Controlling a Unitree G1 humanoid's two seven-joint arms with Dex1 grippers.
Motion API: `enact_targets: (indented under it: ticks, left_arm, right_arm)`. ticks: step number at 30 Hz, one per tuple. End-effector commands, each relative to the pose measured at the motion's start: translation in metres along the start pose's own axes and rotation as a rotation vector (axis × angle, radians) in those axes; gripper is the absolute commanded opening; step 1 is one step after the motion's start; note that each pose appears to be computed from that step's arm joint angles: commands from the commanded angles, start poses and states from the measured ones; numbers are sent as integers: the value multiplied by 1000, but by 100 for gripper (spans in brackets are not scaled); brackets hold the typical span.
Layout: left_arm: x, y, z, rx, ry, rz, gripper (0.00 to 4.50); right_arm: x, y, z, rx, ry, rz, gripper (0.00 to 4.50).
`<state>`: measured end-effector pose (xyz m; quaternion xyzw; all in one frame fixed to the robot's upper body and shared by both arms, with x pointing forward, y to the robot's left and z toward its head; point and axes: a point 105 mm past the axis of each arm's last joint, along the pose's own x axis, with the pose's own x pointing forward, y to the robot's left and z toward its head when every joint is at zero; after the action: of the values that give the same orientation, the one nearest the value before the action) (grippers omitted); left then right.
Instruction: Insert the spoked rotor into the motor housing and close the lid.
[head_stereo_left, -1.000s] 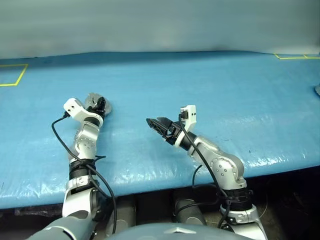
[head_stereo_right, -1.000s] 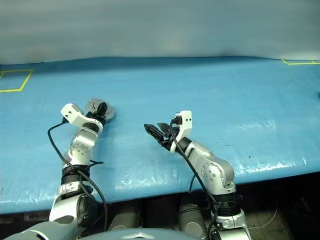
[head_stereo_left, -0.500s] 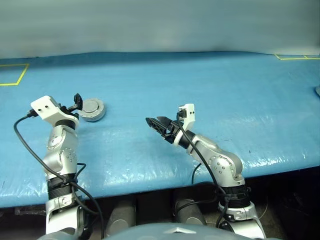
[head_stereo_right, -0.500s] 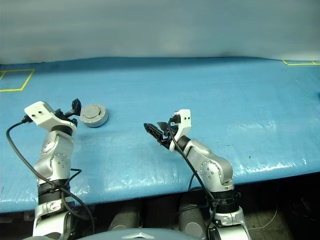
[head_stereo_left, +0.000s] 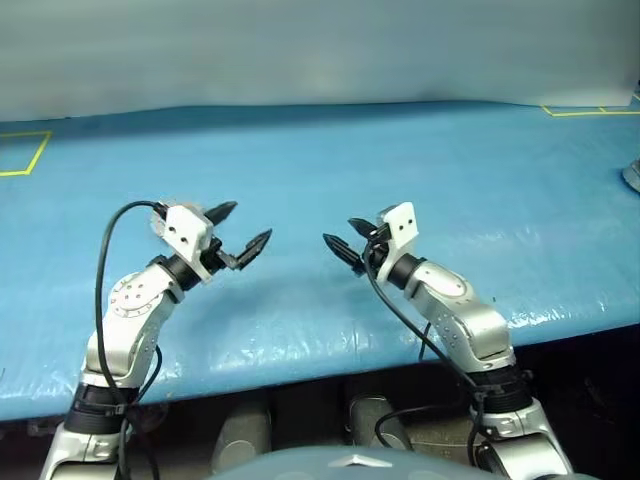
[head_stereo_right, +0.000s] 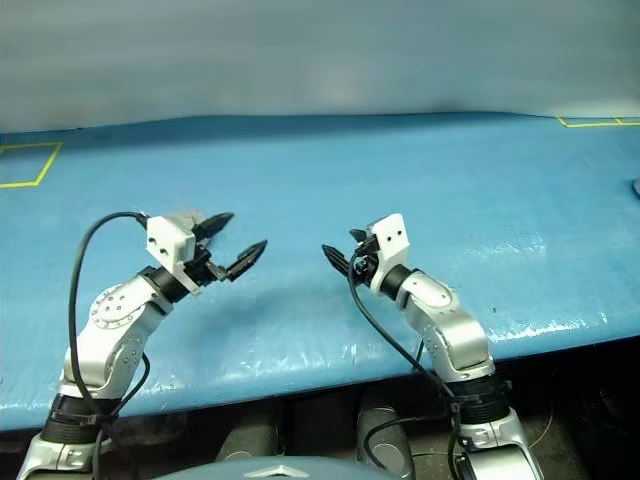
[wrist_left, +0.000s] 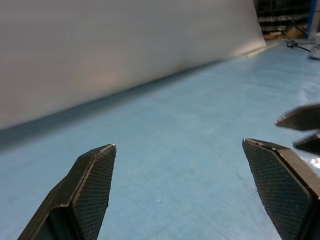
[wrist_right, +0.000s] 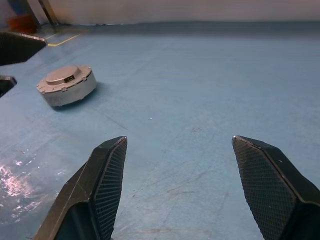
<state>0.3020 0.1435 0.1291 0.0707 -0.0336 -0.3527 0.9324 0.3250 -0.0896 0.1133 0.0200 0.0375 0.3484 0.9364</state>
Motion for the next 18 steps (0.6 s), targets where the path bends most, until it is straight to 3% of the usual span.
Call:
enact_targets:
  ticks: [1,4,7,11,18]
  left_arm:
    - [0,-21,-3,64,25,-134,442]
    - [-4,-33,-23,38,84,-206,442]
    - [-6,-38,-35,52,123,-227,446]
    - [-1,-29,-27,62,54,-140,446]
    - [1,-37,-23,24,32,-194,446]
  right_arm:
    - [-11,0,6,-133,3,71,388]
    - [-20,-2,-8,-202,88,119,445]
    - [-22,-3,-13,-231,111,129,448]
    - [-19,-9,-13,-261,98,77,448]
    - [-17,-9,-14,-257,90,73,448]
